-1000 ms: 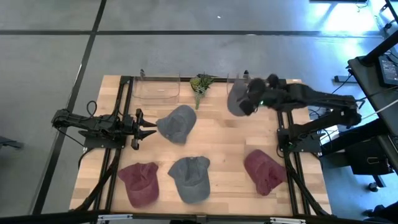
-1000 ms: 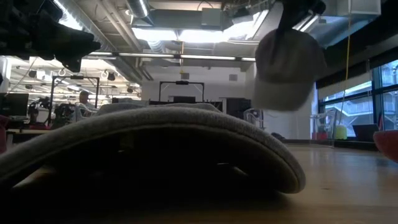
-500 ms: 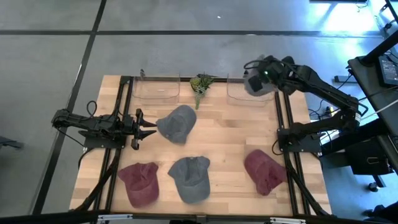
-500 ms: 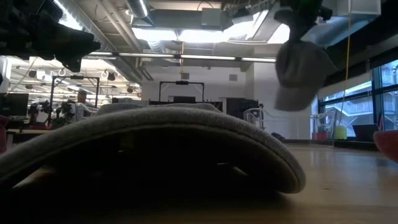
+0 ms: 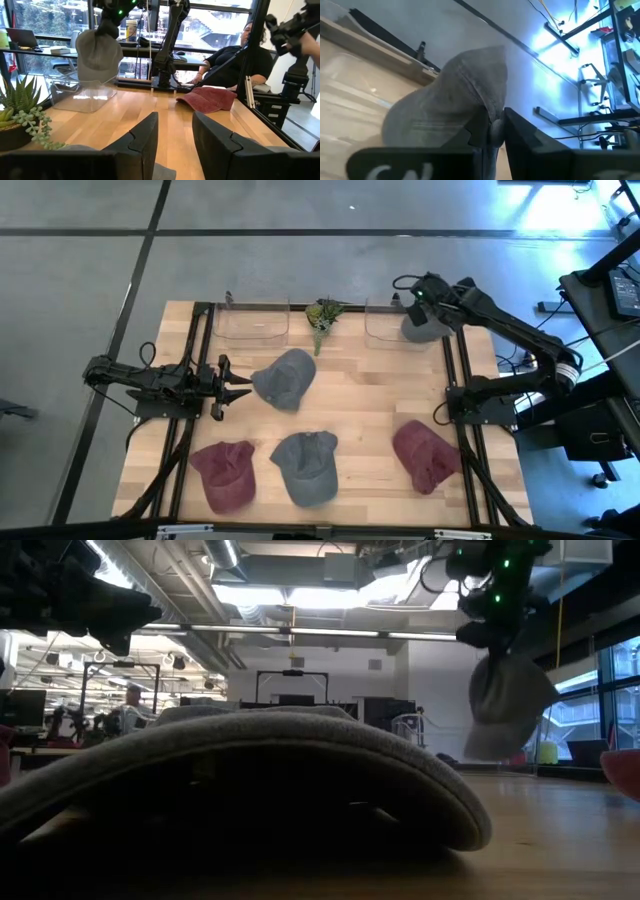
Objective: Pick & Place hat
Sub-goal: Put the right gray cap into the right transparent bin, then put the left red cap into the left transparent bin
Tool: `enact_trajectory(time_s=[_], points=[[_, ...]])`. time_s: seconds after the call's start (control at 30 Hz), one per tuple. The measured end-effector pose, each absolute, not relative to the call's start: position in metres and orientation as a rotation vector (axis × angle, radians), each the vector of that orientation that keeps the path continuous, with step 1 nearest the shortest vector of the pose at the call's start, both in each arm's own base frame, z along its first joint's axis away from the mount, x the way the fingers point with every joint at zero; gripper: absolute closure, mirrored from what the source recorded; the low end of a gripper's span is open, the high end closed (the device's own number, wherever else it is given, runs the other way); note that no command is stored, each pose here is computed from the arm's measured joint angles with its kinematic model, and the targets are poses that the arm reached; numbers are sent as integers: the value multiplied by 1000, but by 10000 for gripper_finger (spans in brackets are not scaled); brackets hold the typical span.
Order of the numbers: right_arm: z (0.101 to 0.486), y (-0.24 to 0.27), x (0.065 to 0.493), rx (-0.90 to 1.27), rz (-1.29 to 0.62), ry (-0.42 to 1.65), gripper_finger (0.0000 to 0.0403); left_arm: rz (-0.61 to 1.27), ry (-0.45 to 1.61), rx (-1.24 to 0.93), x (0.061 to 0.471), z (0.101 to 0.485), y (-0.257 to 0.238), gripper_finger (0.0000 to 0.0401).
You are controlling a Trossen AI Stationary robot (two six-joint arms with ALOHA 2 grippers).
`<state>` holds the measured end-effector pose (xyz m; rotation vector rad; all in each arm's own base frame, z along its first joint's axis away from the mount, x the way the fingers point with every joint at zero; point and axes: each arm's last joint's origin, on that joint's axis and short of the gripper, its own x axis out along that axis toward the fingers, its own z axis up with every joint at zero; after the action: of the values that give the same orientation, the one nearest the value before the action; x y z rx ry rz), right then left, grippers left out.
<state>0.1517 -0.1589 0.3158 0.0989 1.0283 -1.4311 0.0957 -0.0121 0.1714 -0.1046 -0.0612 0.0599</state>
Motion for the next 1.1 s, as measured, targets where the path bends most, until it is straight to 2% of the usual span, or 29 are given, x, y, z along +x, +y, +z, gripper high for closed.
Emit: enact_trajectory(time_s=[0.17, 0.37, 0.63, 0.83, 0.97, 1.03, 1.1], points=[[294, -168, 149, 73, -1437, 1047, 349, 60, -61, -105, 96, 171, -12, 285], [289, -168, 148, 71, -1462, 1052, 274, 86, -66, -139, 96, 172, -11, 281], [298, -169, 149, 46, -1457, 1046, 209, 107, -68, -144, 96, 172, -11, 249], [317, -171, 151, 18, -1448, 1010, 140, 155, -76, -146, 95, 172, -9, 232], [343, -167, 157, 34, -1455, 889, 107, 182, -82, -166, 95, 172, -8, 230], [354, -163, 163, 44, -1394, 841, 100, 180, -85, -192, 95, 172, -8, 231], [363, -156, 171, 51, -1237, 823, 98, 180, -92, -208, 95, 173, -8, 230]])
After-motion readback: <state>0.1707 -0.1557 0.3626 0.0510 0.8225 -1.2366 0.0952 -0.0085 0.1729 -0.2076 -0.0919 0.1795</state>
